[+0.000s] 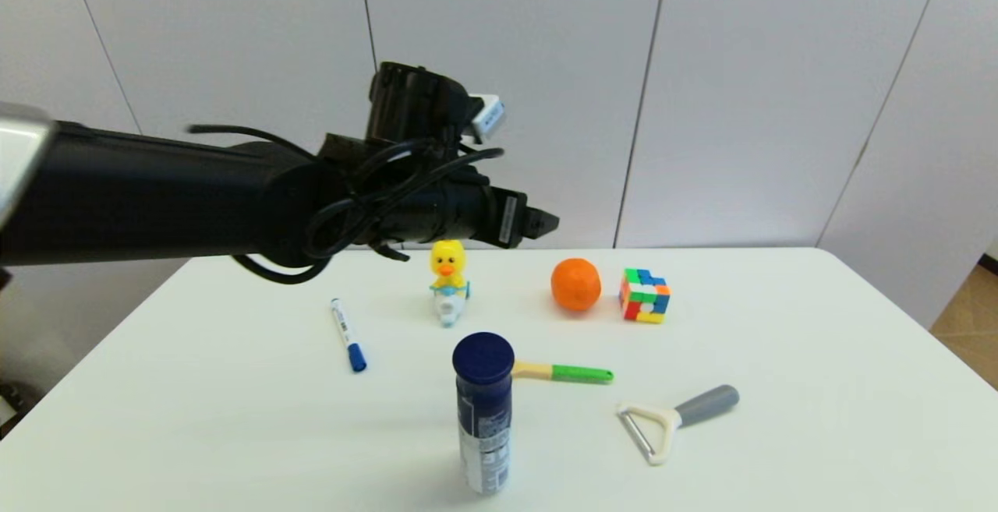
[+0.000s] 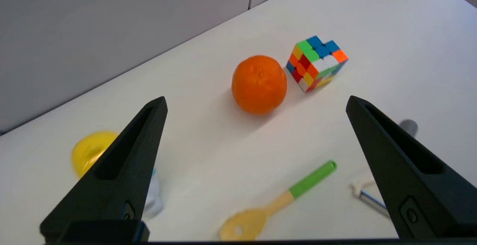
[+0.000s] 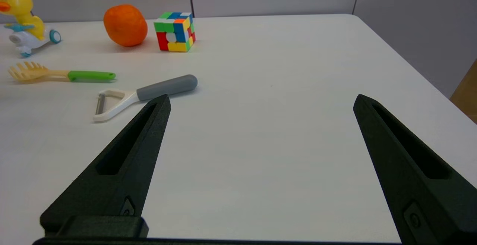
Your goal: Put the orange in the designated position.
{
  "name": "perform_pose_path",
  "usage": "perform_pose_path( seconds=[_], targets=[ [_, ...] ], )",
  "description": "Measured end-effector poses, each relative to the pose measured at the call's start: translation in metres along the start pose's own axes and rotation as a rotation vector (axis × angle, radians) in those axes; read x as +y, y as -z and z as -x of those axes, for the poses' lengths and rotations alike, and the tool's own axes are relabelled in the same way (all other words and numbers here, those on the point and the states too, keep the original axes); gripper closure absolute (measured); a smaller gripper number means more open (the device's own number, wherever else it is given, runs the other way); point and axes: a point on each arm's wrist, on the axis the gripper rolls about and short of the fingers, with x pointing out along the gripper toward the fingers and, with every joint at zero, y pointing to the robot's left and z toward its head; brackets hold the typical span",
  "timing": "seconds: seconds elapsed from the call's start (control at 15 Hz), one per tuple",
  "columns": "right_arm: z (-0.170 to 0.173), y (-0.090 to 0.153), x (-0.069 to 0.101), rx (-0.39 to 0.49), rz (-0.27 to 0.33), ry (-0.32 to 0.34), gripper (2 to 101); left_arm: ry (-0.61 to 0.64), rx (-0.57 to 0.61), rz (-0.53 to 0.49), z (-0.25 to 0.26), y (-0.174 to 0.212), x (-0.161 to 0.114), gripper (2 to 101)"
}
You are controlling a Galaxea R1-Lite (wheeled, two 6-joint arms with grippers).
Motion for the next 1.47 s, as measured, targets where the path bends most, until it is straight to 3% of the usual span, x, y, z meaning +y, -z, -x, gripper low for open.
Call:
perform_pose_path(
  seconds=[0.73,1.07,1.47],
  targets=[
    [0.000,0.000,0.000,0.001,0.000,0.000,5.0,-0.062,-0.090,-0.041,0.192,0.048,0.009,5.6],
    [0.000,0.000,0.000,0.000,0.000,0.000,5.0,-0.238,-0.122,-0.042,0.245,0.091,0.028,5.4],
    [0.000,0.000,0.000,0.001,0.000,0.000,5.0,-0.418,-0.185,0.004,0.285,0.125,0.033,5.4]
  ],
)
